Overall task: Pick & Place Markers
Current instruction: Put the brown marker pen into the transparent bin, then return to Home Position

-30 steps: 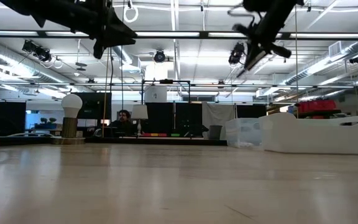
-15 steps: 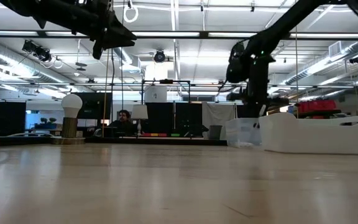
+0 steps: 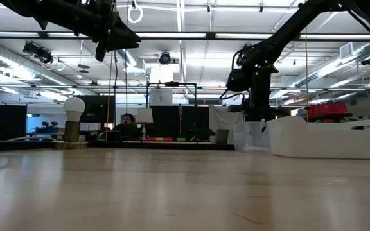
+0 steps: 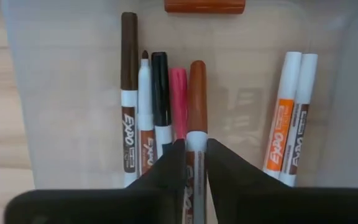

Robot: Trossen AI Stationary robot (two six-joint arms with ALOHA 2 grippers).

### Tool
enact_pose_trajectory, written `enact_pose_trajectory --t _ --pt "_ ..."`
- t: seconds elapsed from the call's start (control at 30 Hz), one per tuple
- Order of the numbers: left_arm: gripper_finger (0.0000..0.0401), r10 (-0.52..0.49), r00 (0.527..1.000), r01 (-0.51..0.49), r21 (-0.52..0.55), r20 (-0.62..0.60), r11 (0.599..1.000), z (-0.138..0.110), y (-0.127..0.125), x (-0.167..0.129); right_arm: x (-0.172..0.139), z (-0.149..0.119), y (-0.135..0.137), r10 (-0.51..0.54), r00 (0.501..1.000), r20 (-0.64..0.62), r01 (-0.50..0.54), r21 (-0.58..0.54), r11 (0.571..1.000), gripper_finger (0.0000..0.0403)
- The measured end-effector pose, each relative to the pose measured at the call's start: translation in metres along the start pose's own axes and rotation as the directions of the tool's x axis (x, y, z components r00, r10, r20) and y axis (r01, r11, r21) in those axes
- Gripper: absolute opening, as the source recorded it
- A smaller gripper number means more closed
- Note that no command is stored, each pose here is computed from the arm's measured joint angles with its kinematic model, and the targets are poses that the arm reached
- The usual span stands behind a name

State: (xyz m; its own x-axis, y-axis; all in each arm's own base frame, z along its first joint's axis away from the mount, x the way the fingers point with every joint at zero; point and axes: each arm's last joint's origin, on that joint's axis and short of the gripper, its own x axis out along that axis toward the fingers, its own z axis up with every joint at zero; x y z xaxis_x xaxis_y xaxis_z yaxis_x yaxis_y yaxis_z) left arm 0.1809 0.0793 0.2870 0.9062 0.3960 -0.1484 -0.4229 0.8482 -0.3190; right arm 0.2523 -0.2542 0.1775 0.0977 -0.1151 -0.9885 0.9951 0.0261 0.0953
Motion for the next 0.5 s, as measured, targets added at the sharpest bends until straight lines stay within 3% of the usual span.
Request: enact_pose_trajectory --t 0.27,0.5 --pt "0.0099 -0.041 0.999 0.041 -0.001 -0.014 0.999 0.0 -0.001 0.0 -0.005 -0.011 0.008 -0.007 1.0 -0.002 0.007 -0.092 0.996 0.0144" --pt "0.0099 -0.131 0.99 0.13 -0.013 -0.045 0.991 -0.001 -0.004 0.0 -0.065 -0.045 0.015 0.034 0.992 0.124 0.0 -0.263 0.965 0.0173"
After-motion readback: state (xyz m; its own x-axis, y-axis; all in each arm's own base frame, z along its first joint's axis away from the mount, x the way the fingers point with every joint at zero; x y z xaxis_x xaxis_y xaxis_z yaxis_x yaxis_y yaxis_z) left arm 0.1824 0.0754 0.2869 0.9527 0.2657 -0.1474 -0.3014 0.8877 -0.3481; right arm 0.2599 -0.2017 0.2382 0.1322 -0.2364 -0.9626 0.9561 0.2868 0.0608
